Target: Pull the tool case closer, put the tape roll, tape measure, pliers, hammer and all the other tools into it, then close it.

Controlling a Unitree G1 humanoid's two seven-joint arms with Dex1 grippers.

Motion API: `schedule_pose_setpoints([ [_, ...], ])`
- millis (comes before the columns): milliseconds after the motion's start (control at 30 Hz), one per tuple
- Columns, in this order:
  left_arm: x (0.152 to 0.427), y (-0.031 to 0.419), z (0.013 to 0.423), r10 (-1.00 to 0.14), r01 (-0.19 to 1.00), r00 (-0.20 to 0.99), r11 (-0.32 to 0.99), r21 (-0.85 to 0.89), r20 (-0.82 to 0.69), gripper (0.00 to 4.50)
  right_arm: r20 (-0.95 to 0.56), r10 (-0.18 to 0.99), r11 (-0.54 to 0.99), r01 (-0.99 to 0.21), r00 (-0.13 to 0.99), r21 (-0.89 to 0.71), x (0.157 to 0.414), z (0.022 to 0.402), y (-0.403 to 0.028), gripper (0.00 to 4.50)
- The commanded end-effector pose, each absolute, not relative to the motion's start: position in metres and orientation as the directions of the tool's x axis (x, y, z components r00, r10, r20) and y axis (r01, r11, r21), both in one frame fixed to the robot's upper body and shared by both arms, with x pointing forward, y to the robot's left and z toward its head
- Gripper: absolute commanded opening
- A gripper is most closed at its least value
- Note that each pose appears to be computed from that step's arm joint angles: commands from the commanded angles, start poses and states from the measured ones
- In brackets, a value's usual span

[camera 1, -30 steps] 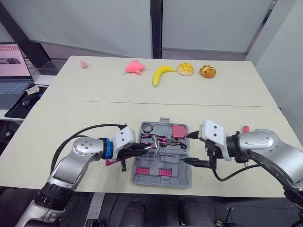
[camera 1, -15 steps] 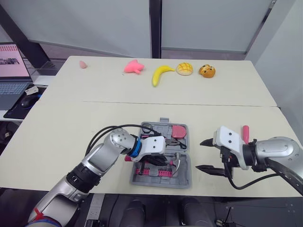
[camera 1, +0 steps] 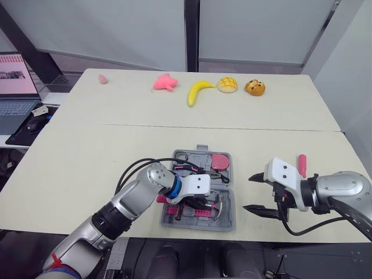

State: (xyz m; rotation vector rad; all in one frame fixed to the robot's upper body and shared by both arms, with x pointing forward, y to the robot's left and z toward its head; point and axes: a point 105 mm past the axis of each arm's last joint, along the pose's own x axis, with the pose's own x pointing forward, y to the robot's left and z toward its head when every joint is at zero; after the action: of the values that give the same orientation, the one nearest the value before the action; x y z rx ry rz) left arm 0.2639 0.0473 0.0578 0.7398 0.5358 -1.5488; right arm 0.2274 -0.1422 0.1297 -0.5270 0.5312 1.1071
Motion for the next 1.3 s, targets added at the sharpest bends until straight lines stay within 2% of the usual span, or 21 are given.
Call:
schedule_pose_setpoints([
  [33, 0.264, 0.038, 0.066, -0.696, 0.983, -0.001, -0.133, 0.127, -0.718, 0.07, -0.627, 0.686, 0.332, -0.926, 0.368, -0.180, 0.226, 0.140, -0.142, 4.50],
  [467, 0.271, 0.024, 0.054, -0.666, 0.983, 0.036, -0.110, 0.145, -0.745, 0.07, -0.631, 0.687, 0.325, -0.929, 0.360, -0.177, 0.225, 0.139, -0.141, 4.50],
  [1067, 0.277, 0.027, 0.046, -0.640, 0.985, 0.087, -0.062, 0.164, -0.764, 0.07, -0.628, 0.689, 0.325, -0.929, 0.362, -0.179, 0.224, 0.142, -0.140, 4.50],
  [1133, 0.278, 0.027, 0.049, -0.647, 0.984, 0.091, -0.060, 0.170, -0.757, 0.80, -0.627, 0.690, 0.325, -0.929, 0.362, -0.179, 0.224, 0.142, -0.139, 4.50],
  [1300, 0.280, 0.027, 0.070, -0.680, 0.982, 0.106, -0.042, 0.183, -0.725, 2.16, -0.624, 0.691, 0.328, -0.928, 0.364, -0.178, 0.224, 0.143, -0.139, 4.50],
])
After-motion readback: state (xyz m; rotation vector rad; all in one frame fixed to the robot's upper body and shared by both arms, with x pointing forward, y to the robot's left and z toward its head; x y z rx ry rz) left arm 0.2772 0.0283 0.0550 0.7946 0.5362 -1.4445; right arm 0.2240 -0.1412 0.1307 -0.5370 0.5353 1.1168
